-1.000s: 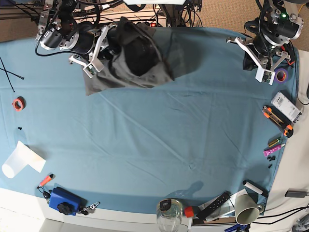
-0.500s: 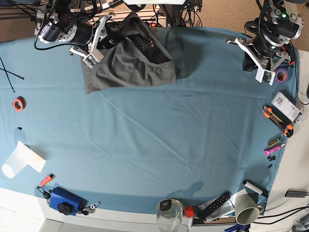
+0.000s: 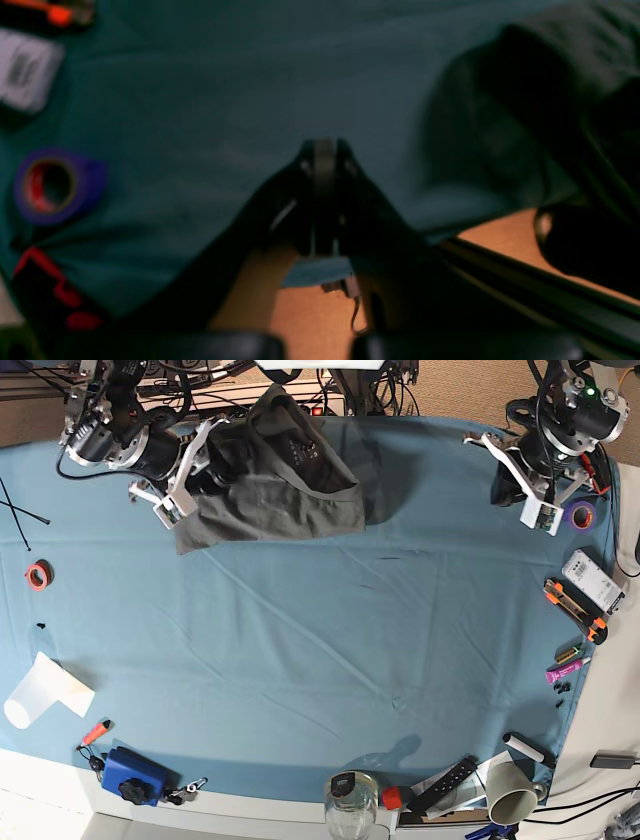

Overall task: Fold the T-shirt properly
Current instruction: 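Press and smooth the folded bundle with the right gripper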

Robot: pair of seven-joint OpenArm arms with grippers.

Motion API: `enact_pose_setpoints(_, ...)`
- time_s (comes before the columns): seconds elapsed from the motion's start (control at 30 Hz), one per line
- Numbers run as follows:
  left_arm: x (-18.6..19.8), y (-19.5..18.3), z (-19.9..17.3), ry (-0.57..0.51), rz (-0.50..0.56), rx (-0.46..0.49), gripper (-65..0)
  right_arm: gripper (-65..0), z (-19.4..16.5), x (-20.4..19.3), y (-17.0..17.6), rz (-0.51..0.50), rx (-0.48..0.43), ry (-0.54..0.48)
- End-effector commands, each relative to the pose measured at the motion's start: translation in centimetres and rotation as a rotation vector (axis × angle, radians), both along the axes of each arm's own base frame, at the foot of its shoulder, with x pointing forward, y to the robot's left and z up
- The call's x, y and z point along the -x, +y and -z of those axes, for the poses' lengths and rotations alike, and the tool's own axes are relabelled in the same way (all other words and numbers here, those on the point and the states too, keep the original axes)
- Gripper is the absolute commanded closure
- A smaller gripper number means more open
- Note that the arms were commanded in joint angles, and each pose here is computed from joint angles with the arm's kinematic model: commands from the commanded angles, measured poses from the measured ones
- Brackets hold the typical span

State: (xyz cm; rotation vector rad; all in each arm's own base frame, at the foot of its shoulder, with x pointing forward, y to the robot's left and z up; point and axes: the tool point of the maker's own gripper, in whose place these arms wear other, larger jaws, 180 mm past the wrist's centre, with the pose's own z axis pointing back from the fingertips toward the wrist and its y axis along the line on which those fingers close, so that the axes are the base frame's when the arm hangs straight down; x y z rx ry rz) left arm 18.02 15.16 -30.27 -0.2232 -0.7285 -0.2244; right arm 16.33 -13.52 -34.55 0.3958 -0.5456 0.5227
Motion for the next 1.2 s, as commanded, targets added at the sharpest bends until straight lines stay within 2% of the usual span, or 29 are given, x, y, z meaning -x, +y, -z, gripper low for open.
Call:
enact_pose_setpoints(0.0,-0.2,-0.7,-0.9,-0.036,0.032,0.026,0.0,-15.9,0.0,-0.3,0.1,0.009,-0.031,-0.006)
enact_pose_setpoints(0.1,-0.1,-2.1,-1.5,-0.06,0.103,0.069,0.0,-15.9,3.0,-0.6,-1.0,0.072,-0.07,0.082)
enact_pose_setpoints(0.23,0.0,-2.1,-1.4,-0.06,0.108,0.065,0.0,-15.9,6.7,-1.3,-2.3,0.152,-0.12,0.191)
enact_pose_setpoints(0.37,0.0,-2.1,-1.4,-0.059,0.107,0.067,0.0,-15.9,7.9,-1.8,-2.8,0.158,-0.116,0.254)
enact_pose_setpoints(0.43,0.0,-2.2,-1.5,-0.061,0.11,0.071,0.0,-15.9,7.2,-2.4,-2.5,0.146,-0.133,0.24)
enact_pose_setpoints(0.63,0.1,-2.9,-1.8,-0.075,0.146,0.097,0.0,-15.9,1.9,-5.1,0.3,0.086,-0.282,0.074)
enact_pose_setpoints(0.7,0.1,-2.9,-1.8,-0.076,0.146,0.098,0.0,-15.9,1.8,-5.2,0.3,0.08,-0.266,0.066)
enact_pose_setpoints(0.83,0.1,-2.9,-1.8,-0.075,0.146,0.098,0.0,-15.9,4.7,-4.2,-0.8,0.096,-0.163,0.141)
enact_pose_setpoints(1.0,0.1,-2.9,-1.8,-0.07,0.147,0.095,0.0,-15.9,6.3,-3.1,-1.0,0.083,-0.12,0.208)
enact_pose_setpoints(1.1,0.3,-2.5,-1.4,-0.056,0.143,0.072,0.0,-15.9,4.6,-3.9,-0.5,0.079,-0.158,0.162)
enact_pose_setpoints(1.17,0.2,-1.7,-1.1,-0.044,0.109,0.036,0.0,-15.9,2.1,-4.8,0.1,0.07,-0.201,0.08)
